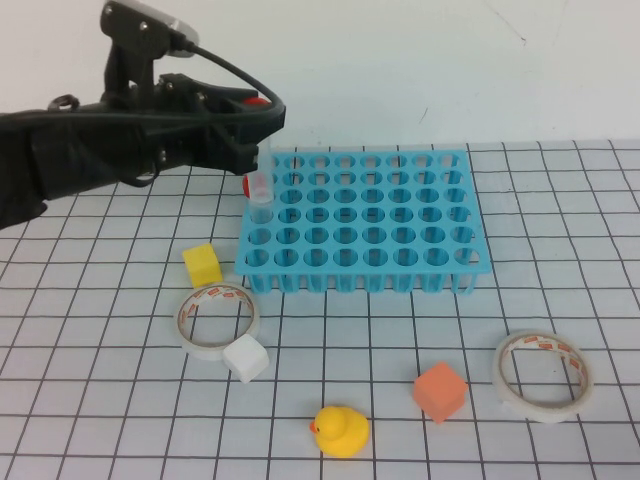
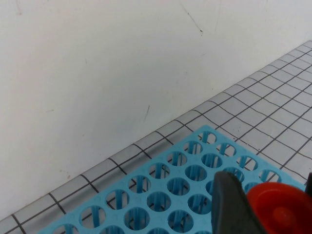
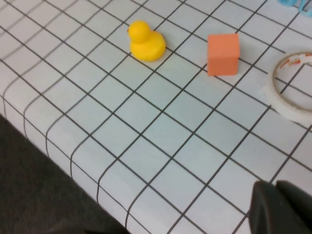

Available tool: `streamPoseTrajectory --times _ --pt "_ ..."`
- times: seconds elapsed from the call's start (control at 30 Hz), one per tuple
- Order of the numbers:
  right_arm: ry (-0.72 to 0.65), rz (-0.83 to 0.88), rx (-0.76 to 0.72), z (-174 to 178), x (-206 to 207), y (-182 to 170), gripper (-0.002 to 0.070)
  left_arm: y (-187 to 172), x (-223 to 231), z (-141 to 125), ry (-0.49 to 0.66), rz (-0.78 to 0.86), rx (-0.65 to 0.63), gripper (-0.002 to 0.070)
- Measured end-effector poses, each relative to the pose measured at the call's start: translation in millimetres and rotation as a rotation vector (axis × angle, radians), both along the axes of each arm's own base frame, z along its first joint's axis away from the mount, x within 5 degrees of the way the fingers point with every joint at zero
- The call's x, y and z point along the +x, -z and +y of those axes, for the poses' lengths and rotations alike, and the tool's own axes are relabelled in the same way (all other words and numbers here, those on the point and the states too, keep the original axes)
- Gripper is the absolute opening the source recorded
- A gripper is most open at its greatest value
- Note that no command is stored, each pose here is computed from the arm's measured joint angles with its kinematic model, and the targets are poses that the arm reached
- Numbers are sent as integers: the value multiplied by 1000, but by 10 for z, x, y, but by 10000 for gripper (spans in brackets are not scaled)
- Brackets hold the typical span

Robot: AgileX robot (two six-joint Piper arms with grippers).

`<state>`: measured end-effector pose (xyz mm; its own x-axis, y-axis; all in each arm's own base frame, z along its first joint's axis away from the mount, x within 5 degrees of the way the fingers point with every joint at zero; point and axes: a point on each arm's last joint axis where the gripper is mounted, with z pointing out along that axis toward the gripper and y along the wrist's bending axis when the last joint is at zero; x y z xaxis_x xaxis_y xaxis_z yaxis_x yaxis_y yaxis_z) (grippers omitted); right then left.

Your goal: Place the test tubes

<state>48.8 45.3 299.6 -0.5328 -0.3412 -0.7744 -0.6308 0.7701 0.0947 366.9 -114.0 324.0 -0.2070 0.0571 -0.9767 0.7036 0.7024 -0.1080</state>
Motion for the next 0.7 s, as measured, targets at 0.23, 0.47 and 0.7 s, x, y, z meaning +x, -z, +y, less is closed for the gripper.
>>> streamPoseTrajectory --times 0.23,0.47,0.7 --pt "18 -26 28 -144 -76 -13 -1 57 103 -27 14 8 -2 258" --pt "25 -18 15 -154 -77 -2 -1 17 119 -31 18 -14 4 258" --pt "26 -16 14 -155 -78 -1 -1 -60 133 -36 24 -50 10 258"
